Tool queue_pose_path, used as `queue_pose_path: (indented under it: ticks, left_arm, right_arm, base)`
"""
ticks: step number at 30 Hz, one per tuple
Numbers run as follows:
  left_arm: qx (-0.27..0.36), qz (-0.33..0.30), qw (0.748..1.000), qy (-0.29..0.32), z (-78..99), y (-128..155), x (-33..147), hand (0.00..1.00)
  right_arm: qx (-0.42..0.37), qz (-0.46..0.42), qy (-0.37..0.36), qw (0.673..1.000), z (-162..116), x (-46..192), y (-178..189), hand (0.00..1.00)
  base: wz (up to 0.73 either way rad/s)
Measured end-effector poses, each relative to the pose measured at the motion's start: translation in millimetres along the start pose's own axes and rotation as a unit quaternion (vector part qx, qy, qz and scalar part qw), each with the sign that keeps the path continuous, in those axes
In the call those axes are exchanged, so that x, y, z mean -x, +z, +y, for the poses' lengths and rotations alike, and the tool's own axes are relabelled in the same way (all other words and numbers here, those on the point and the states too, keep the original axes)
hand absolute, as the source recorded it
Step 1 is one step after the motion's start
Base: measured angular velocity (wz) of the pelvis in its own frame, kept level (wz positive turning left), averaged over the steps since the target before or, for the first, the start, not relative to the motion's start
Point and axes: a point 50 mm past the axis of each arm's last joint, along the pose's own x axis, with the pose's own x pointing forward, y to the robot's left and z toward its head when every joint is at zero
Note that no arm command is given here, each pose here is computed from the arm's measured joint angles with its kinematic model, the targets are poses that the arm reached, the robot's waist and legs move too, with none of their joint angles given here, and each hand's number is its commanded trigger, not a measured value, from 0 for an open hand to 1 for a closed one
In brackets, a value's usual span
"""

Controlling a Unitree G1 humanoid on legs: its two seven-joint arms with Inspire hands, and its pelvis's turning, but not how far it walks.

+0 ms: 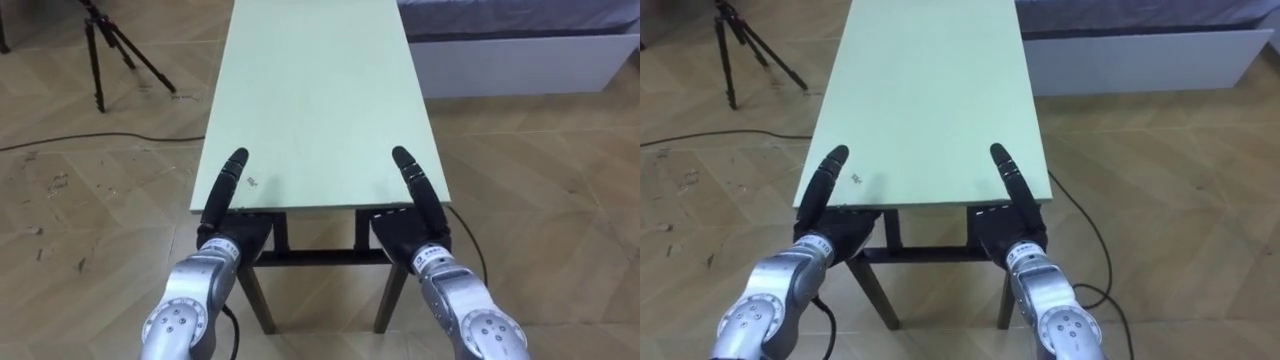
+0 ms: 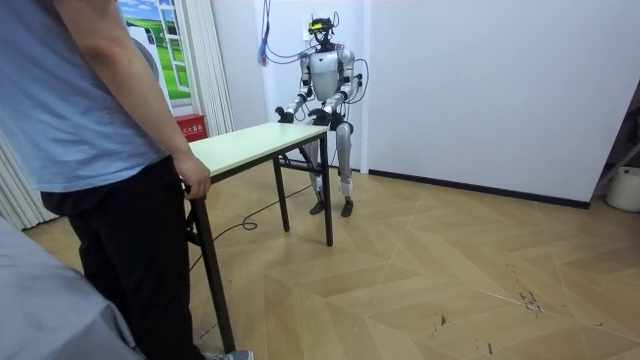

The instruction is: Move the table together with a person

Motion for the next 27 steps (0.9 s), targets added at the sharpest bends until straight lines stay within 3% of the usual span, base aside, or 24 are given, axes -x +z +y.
queue_pose_path:
  ticks: [6,27]
  left_arm:
    - [0.002,0.006,1.000,0.028,5.5,-8.2,-0.5,1.00]
    - [-0.014,-0.001,0.999,0.037,11.4,-13.6,-2.2,1.00]
  right_arm:
    - [0.000,-0.013,-0.060,0.998,-6.5,0.5,0.3,1.00]
    - [0.014,-0.029,-0.065,0.997,-6.8,0.4,-2.9,1.00]
  base:
    - [-0.02]
    - [-0.01]
